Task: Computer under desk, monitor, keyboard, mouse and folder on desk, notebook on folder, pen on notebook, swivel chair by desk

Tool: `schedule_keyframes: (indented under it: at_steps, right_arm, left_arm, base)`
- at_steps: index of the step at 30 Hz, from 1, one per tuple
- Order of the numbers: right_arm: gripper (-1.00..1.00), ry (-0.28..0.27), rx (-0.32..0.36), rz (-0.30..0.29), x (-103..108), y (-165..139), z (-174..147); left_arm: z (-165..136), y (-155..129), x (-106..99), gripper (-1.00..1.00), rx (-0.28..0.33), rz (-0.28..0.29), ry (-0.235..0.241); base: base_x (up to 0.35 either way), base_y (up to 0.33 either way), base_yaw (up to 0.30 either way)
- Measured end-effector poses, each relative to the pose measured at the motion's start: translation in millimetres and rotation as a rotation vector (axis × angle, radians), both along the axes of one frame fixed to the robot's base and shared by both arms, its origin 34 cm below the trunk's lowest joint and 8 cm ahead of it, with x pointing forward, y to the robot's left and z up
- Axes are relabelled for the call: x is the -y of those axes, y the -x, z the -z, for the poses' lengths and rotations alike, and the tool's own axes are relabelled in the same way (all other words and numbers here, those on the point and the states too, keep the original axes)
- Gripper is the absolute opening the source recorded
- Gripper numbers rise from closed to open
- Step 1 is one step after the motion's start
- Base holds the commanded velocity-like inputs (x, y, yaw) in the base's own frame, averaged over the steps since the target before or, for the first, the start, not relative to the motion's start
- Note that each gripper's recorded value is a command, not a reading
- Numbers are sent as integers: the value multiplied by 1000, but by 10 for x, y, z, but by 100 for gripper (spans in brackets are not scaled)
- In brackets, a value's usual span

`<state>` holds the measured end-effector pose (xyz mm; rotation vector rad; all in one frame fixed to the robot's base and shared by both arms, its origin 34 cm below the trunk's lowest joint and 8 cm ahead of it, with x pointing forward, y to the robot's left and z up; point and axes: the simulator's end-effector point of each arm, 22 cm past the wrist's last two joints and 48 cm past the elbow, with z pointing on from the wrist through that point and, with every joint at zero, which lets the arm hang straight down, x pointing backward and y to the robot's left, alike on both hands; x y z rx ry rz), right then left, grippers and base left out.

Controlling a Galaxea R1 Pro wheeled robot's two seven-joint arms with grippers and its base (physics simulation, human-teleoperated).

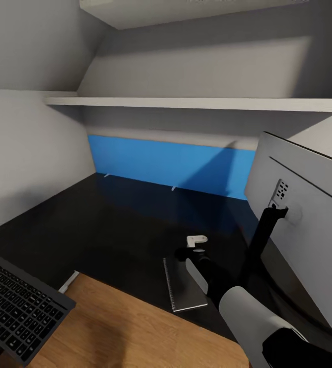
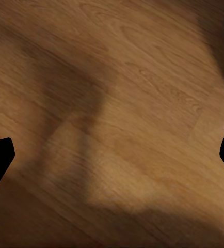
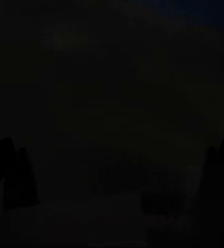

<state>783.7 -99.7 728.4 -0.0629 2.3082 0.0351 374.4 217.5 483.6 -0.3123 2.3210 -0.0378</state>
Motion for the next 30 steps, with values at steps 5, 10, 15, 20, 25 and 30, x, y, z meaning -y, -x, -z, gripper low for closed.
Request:
schedule_keyframes:
  at_steps: [5,10,15,20,25,30]
  right_arm:
    - [100,0,1,-1,-2,0,-1]
    - [100,0,1,-1,-2,1,-1]
    - [100,0,1,-1,-2,1,-1]
    - [100,0,1,-1,-2,1,-1]
    - [100,0,1,0,5,-3,1]
    - [100,0,1,0,5,-4,4]
  left_arm:
    - [0,0,0,100,0,0,0]
    - [-1,0,1,100,0,0,0]
    - [-1,-1,0,100,0,0,0]
    - [-1,0,2,100,0,0,0]
    - [1,0,0,100,0,0,0]
    - [2,-1,2,100,0,0,0]
  base:
    - [-16,0,0]
    - [-5,0,0]
    - [-2,0,0]
    - [-2,0,0]
    - [-85,0,0]
    - [-226,0,0]
